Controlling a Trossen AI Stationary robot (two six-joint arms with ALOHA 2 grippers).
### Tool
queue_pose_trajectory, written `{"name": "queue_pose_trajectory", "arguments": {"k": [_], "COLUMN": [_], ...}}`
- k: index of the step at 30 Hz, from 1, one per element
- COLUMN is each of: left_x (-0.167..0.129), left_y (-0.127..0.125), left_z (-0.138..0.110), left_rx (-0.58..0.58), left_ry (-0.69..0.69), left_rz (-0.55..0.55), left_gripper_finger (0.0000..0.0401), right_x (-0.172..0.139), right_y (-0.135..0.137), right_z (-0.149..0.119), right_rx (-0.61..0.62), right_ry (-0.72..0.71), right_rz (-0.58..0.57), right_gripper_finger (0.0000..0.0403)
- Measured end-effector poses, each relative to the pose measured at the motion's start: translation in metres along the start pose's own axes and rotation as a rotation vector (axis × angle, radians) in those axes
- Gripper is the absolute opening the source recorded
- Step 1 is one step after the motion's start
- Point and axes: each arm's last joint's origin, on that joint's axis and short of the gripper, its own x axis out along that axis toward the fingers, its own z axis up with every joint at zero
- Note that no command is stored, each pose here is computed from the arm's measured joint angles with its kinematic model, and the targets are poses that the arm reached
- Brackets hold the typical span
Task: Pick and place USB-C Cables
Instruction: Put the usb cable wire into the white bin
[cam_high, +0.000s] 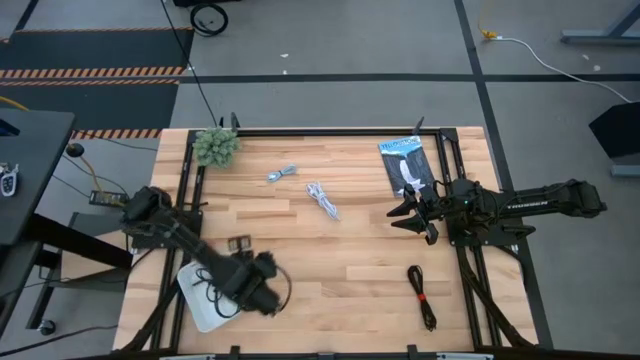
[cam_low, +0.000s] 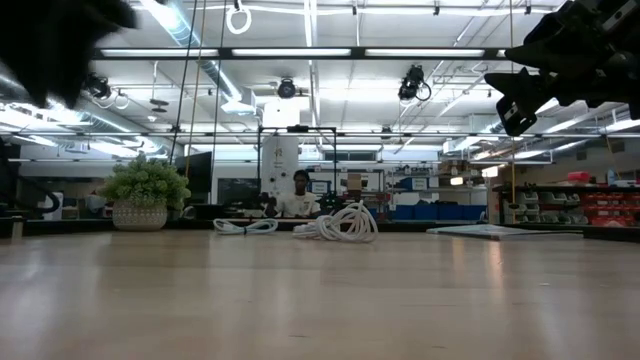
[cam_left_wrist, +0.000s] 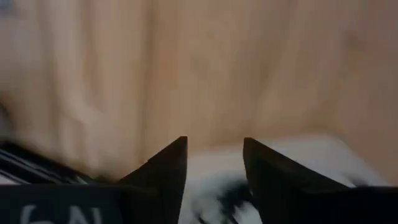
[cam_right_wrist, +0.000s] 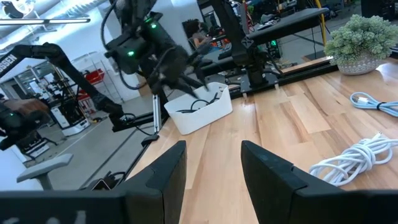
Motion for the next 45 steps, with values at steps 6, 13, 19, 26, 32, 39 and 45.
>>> {"name": "queue_pose_trajectory", "arguments": {"k": [6, 13, 19, 26, 32, 39, 45], "left_x": [0.031, 0.057, 0.074, 0.121, 0.153, 0.175, 0.176], "left_y": [0.043, 0.103, 0.147, 0.174, 0.189, 0.200, 0.201], "left_z": [0.051, 0.109, 0.145, 0.172, 0.179, 0.180, 0.178], "left_rx": [0.059, 0.123, 0.096, 0.194, 0.327, 0.387, 0.396], "left_ry": [-0.089, -0.296, -0.463, -0.476, -0.444, -0.441, -0.431], "left_rz": [0.004, -0.034, 0.004, 0.035, 0.016, -0.135, -0.171], "left_gripper_finger": [0.0134, 0.0128, 0.0178, 0.0257, 0.0285, 0.0283, 0.0228], "right_x": [0.000, 0.000, 0.000, 0.000, 0.000, 0.000, 0.000], "right_y": [0.000, 0.000, 0.000, 0.000, 0.000, 0.000, 0.000], "right_z": [0.000, 0.000, 0.000, 0.000, 0.000, 0.000, 0.001], "right_rx": [0.000, 0.000, -0.001, -0.001, -0.001, -0.001, -0.002], "right_ry": [0.000, 0.000, 0.000, -0.004, -0.003, -0.003, -0.007], "right_rz": [0.000, 0.000, 0.000, 0.002, 0.002, 0.000, -0.001], "right_gripper_finger": [0.0159, 0.0159, 0.0159, 0.0159, 0.0159, 0.0159, 0.0159]}}
